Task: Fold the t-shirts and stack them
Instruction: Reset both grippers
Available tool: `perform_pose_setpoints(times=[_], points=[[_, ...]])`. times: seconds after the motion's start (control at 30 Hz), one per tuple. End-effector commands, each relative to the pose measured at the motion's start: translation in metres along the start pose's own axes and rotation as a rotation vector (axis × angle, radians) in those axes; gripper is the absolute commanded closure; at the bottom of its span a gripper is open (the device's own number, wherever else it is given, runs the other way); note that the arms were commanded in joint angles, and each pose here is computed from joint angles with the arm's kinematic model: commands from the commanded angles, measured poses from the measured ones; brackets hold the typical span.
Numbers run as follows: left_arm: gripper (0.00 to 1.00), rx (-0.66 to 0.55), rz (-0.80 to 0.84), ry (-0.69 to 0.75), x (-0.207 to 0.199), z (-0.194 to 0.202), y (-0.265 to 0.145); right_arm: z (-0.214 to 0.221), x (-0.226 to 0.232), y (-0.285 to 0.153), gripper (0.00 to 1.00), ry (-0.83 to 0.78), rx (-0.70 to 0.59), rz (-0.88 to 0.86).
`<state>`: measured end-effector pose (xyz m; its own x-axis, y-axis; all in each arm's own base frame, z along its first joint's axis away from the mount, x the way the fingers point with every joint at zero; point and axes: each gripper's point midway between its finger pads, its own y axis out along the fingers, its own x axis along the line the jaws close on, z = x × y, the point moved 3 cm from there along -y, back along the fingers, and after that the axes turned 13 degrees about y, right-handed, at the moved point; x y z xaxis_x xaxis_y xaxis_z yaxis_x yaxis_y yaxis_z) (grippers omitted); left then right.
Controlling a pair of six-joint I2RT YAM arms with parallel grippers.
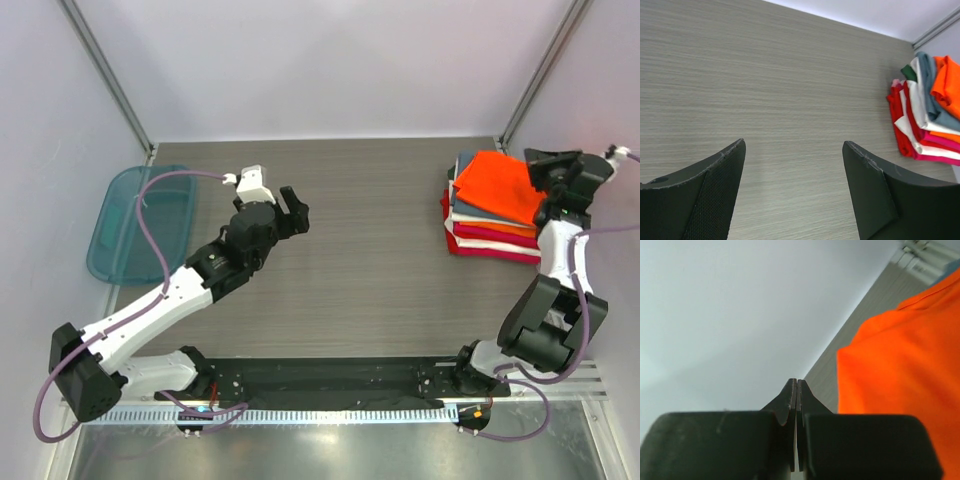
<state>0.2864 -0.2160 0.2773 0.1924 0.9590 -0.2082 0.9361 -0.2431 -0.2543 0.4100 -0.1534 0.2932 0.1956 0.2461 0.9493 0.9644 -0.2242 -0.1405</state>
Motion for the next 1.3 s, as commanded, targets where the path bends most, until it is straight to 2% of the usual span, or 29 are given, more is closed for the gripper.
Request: perform_pose_setpoints(times=[0.0, 0.07, 0.1, 0.2, 0.23, 0.3, 0.33, 0.47, 0.5, 0.57, 0.6, 0.63, 0.67, 0.73, 0.77, 0.8, 0.83, 0.93, 1.03, 1.27], points=[[0.21, -0.02, -0.069, 0.039, 0.02, -0.009, -0.01, 0.05, 0.039, -0.016, 0.99, -0.189, 0.106, -0.02], [0.2, -0.007, -0.091, 0.053, 0.029, -0.006, -0.013, 0.074, 0.041, -0.019, 0.99, -0.274, 0.144, 0.014], [0.19, -0.011, -0.105, 0.054, 0.036, -0.007, -0.015, 0.113, 0.05, -0.026, 0.99, -0.322, 0.218, 0.006], [0.16, 0.022, -0.15, 0.058, 0.053, 0.008, -0.014, 0.155, 0.055, -0.037, 0.99, -0.485, 0.221, 0.021], [0.16, 0.029, -0.163, 0.054, 0.058, 0.012, -0.015, 0.195, 0.061, -0.052, 0.99, -0.541, 0.293, -0.02], [0.16, 0.062, -0.194, 0.053, 0.068, 0.026, -0.015, 0.214, 0.058, -0.061, 0.99, -0.624, 0.296, -0.022], [0.16, 0.064, -0.199, 0.042, 0.07, 0.029, -0.016, 0.242, 0.056, -0.076, 0.99, -0.663, 0.355, -0.049], [0.18, 0.094, -0.217, 0.036, 0.081, 0.057, -0.02, 0.294, 0.028, -0.114, 0.97, -0.857, 0.439, -0.076], [0.18, 0.123, -0.231, 0.047, 0.089, 0.077, -0.021, 0.302, 0.006, -0.12, 0.94, -0.899, 0.453, -0.058], [0.18, 0.099, -0.21, 0.033, 0.092, 0.084, -0.023, 0.317, -0.014, -0.137, 0.86, -0.941, 0.5, -0.085], [0.18, 0.106, -0.208, 0.042, 0.095, 0.094, -0.024, 0.32, -0.041, -0.142, 0.64, -0.955, 0.515, -0.065], [0.16, 0.139, -0.181, 0.064, 0.097, 0.113, -0.026, 0.323, -0.049, -0.147, 0.54, -0.932, 0.517, -0.071], [0.15, 0.111, -0.143, 0.088, 0.096, 0.112, -0.029, 0.32, -0.055, -0.152, 0.42, -0.916, 0.514, -0.086], [0.13, 0.108, -0.109, 0.108, 0.099, 0.125, -0.033, 0.317, -0.081, -0.159, 0.28, -0.909, 0.511, -0.097], [0.12, 0.104, -0.08, 0.133, 0.099, 0.128, -0.036, 0.315, -0.087, -0.161, 0.17, -0.911, 0.503, -0.102], [0.1, 0.071, -0.054, 0.135, 0.098, 0.124, -0.04, 0.31, -0.082, -0.163, 0.16, -0.896, 0.477, -0.14], [0.01, 0.071, -0.04, 0.153, 0.099, 0.129, -0.042, 0.308, -0.099, -0.167, 0.16, -0.919, 0.485, -0.125], [0.0, 0.014, 0.035, 0.138, 0.094, 0.131, -0.046, 0.302, -0.115, -0.169, 0.14, -0.945, 0.464, -0.124], [0.0, -0.04, 0.135, 0.124, 0.081, 0.13, -0.049, 0.303, -0.109, -0.17, 0.14, -0.926, 0.462, -0.152], [0.0, -0.043, 0.077, 0.092, 0.092, 0.13, -0.052, 0.294, -0.107, -0.174, 0.14, -0.903, 0.43, -0.151]])
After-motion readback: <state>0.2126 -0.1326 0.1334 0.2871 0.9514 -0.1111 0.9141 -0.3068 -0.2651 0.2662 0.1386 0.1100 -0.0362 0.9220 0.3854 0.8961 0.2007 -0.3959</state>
